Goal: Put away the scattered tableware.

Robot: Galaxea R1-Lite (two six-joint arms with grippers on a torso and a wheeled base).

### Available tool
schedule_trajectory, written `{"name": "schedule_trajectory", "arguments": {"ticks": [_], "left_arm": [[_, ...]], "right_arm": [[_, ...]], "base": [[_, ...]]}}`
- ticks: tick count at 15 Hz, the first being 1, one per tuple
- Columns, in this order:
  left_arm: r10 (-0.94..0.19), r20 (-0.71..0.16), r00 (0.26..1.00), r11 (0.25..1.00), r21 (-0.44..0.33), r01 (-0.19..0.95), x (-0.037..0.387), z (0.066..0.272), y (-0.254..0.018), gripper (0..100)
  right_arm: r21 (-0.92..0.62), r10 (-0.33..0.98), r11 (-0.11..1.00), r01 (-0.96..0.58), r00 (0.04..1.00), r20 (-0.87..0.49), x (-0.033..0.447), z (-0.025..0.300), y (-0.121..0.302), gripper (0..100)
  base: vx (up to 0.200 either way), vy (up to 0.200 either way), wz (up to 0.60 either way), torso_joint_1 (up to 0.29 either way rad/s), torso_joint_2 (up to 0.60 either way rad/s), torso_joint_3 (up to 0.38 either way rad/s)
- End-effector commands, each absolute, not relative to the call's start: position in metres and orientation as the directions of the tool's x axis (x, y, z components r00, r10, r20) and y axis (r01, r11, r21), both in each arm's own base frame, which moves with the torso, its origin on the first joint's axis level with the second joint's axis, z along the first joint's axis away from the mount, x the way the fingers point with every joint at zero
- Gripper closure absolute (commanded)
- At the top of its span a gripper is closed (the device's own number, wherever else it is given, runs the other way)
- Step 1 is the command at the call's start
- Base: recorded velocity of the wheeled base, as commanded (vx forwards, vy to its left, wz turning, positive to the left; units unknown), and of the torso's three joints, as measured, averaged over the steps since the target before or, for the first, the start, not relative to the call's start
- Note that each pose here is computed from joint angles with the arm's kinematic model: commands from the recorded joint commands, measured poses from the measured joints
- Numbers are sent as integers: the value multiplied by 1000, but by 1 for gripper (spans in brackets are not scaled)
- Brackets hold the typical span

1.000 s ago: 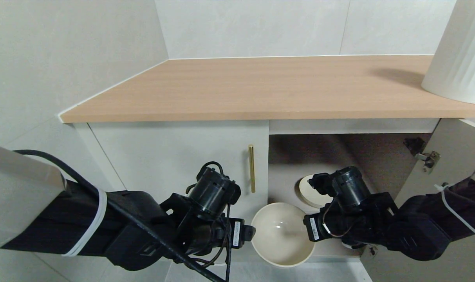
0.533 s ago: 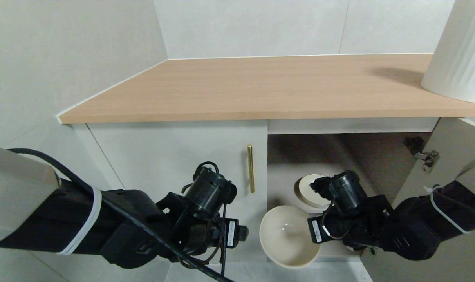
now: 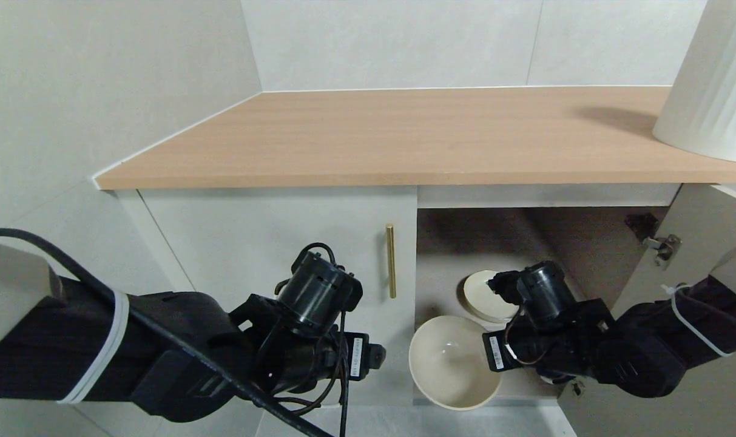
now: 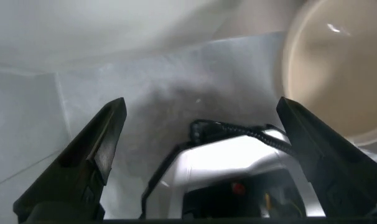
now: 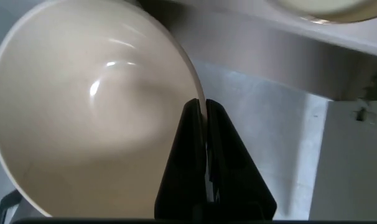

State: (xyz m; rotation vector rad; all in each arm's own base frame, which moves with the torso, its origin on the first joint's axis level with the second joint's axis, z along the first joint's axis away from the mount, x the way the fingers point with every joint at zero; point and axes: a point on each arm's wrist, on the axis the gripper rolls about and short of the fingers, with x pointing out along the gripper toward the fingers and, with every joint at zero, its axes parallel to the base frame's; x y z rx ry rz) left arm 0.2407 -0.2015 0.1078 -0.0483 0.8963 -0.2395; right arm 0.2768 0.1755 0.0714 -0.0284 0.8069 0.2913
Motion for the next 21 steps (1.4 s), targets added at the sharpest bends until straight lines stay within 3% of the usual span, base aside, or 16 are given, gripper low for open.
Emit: {"name": "schedule_trajectory", "arguments": {"ticks": [1, 11, 21], "left_arm": [[-231, -762, 606, 971, -147, 186, 241, 110, -201, 0], [-231, -760, 608, 972, -148, 184, 241, 111, -200, 0], [-228, -763, 605, 972, -144, 184, 241, 110, -200, 0]], "right_arm": [[84, 224, 969, -233, 681, -698, 280, 79, 166, 100], [198, 110, 980, 16, 784, -611, 318, 107, 122, 100], [228, -83, 935, 271, 793, -604, 374, 83, 96, 100]], "base": [[0, 0, 0, 0, 0, 0], [0, 0, 0, 0, 0, 0], [0, 0, 0, 0, 0, 0]]}}
